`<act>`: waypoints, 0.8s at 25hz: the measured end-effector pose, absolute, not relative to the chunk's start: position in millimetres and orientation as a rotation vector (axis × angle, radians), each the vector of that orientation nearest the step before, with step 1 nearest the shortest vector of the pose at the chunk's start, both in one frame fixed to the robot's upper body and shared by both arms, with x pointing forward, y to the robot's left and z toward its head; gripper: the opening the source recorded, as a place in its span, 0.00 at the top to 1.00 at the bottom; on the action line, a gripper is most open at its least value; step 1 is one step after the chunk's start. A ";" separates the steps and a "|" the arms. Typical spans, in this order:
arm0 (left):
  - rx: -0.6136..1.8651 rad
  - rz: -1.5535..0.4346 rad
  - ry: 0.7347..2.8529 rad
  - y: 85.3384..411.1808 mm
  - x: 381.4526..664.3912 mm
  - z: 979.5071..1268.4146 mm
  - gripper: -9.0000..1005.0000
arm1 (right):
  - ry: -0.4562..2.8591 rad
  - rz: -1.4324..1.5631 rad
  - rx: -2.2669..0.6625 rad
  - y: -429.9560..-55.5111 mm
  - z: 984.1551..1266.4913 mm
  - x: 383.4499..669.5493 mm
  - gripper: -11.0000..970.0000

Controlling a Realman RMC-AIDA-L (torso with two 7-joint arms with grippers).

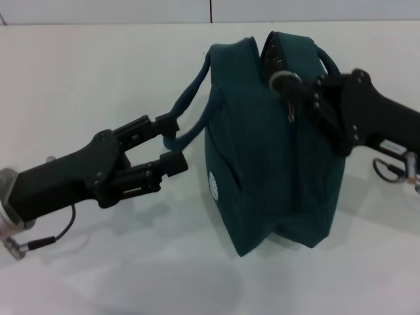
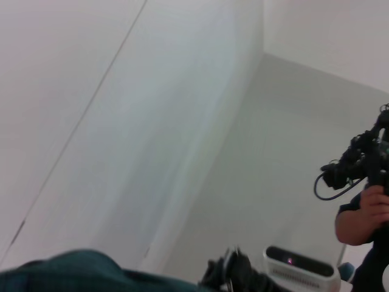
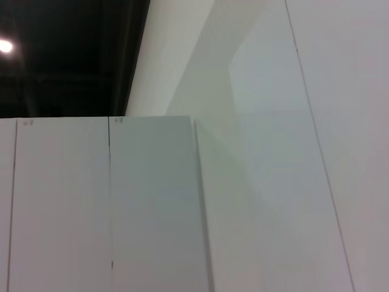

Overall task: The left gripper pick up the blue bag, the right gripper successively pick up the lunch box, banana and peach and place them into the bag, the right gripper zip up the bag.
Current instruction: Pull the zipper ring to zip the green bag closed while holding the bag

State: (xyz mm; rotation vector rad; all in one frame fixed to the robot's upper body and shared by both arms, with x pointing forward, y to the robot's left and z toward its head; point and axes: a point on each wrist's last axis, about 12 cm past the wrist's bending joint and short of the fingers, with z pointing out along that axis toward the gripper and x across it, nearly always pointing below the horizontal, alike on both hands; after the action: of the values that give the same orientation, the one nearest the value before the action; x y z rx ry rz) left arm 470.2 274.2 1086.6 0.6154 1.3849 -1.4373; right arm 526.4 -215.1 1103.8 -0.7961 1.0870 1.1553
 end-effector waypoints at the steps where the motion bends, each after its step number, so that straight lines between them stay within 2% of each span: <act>1: 0.610 -1.428 1.388 275.2 467.9 1084.7 0.12 | 1.080 1.148 -0.799 -211.7 1107.5 532.1 0.94; 12: 0.540 -1.245 1.438 273.7 463.5 1059.7 0.13 | 1.121 1.074 -0.802 -199.5 1115.6 557.6 0.93; 20: 0.530 -1.220 1.433 266.8 475.9 1060.9 0.15 | 1.124 1.052 -0.804 -193.4 1121.2 567.9 0.93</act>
State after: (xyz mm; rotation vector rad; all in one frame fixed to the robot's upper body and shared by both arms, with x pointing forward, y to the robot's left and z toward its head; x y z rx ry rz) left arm 475.9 266.8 1060.9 0.5305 1.4331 -1.2196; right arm 567.9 -193.4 1121.2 -0.8042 1.1245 1.0519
